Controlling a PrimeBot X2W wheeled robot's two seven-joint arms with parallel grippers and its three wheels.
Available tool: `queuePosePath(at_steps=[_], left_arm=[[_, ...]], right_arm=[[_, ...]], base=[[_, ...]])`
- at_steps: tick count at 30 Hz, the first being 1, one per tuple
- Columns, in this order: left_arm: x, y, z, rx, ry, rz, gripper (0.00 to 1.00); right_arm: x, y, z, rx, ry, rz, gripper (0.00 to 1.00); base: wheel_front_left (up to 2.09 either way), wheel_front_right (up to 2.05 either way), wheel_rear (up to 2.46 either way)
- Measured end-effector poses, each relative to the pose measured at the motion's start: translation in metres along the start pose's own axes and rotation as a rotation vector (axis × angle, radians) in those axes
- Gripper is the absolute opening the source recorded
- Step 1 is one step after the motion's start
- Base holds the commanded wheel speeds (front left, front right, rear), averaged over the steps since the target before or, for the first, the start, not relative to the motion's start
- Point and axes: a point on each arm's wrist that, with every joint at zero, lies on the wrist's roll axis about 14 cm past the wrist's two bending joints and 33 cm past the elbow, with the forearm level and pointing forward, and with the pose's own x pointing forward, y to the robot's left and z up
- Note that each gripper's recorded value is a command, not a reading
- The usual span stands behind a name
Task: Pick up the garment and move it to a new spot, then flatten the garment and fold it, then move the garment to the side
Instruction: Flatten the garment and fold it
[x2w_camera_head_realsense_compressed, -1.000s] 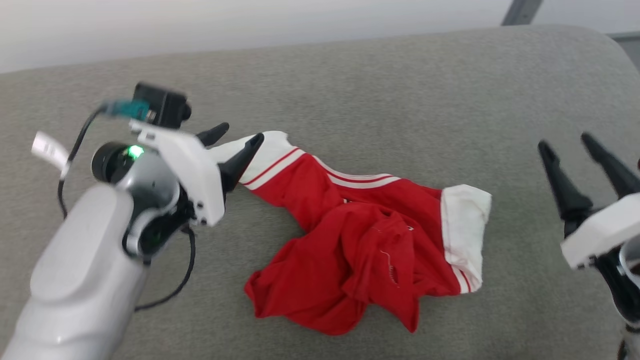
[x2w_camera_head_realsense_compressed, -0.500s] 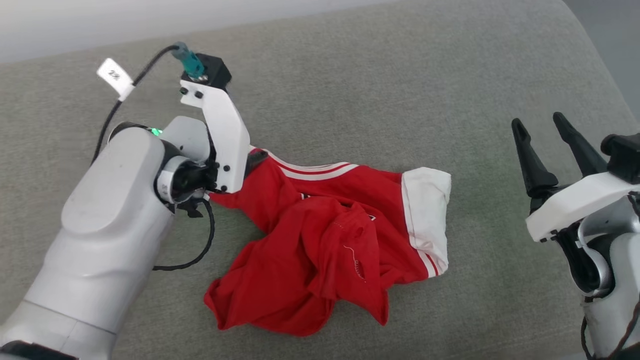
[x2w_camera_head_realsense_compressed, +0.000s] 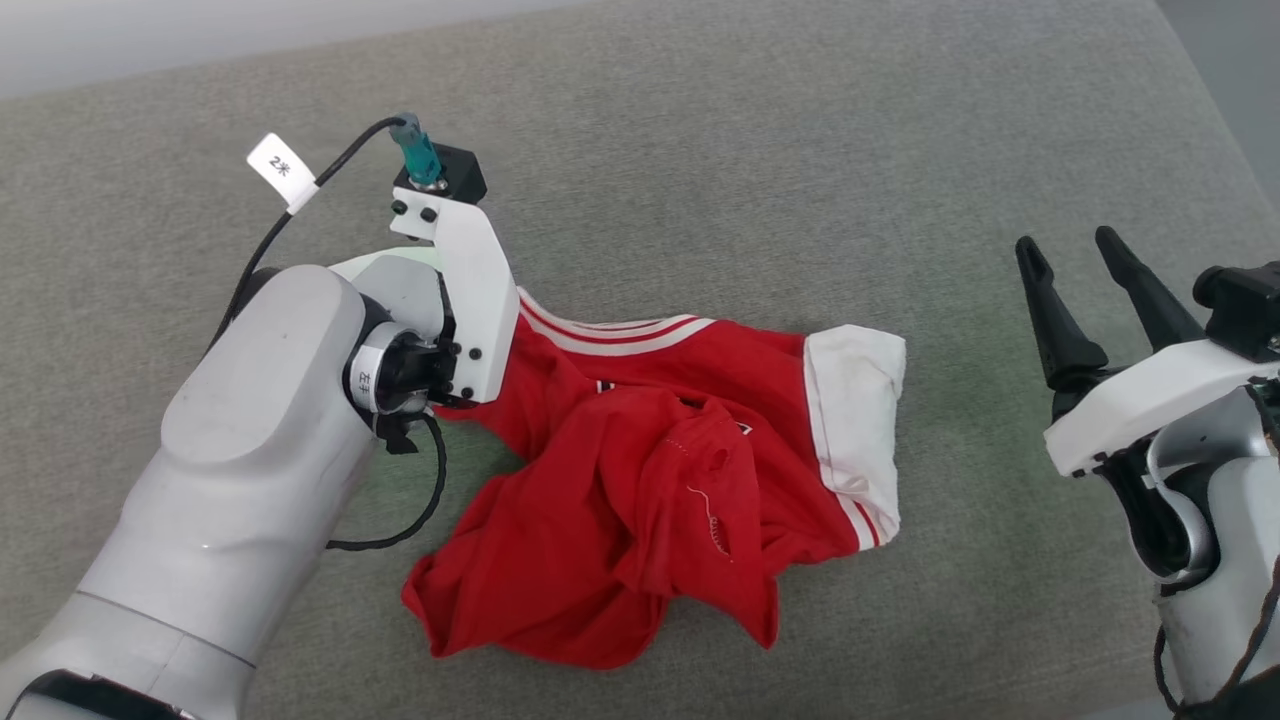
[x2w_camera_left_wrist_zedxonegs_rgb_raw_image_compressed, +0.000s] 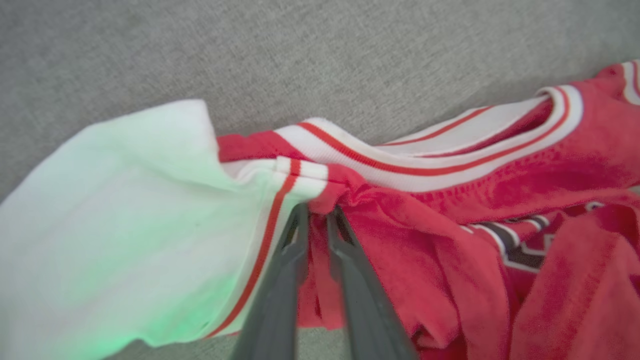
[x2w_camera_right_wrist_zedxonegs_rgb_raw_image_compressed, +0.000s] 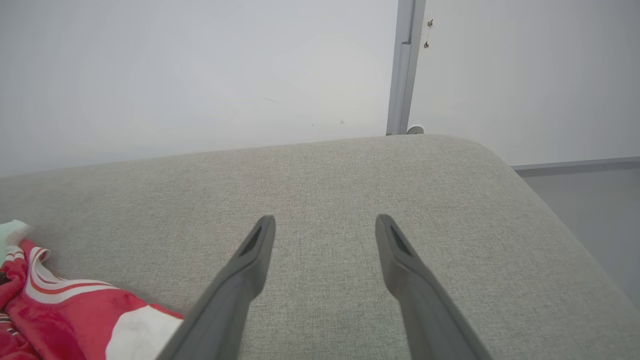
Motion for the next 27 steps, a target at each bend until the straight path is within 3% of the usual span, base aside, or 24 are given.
queuePosePath(at_steps=[9, 16, 22, 27], left_arm=[[-0.027, 0.009, 0.014, -0.033, -0.116, 0.011, 0.00], [-0.053, 0.039, -0.012, -0.124, -0.164, 0.069, 0.00], [-0.074, 0.058, -0.066, -0.228, -0.125, 0.153, 0.00], [-0.070, 0.054, -0.115, -0.319, -0.041, 0.156, 0.00]], right_arm=[[0.008, 0.003, 0.005, -0.002, -0.013, 0.015, 1.00], [0.014, 0.012, 0.007, -0.003, -0.017, 0.039, 1.00], [0.019, 0.021, 0.012, 0.000, -0.025, 0.061, 1.00], [0.020, 0.026, 0.010, 0.003, -0.013, 0.074, 1.00]], base=[[0.00, 0.00, 0.00], [0.00, 0.00, 0.00], [0.00, 0.00, 0.00], [0.00, 0.00, 0.00]])
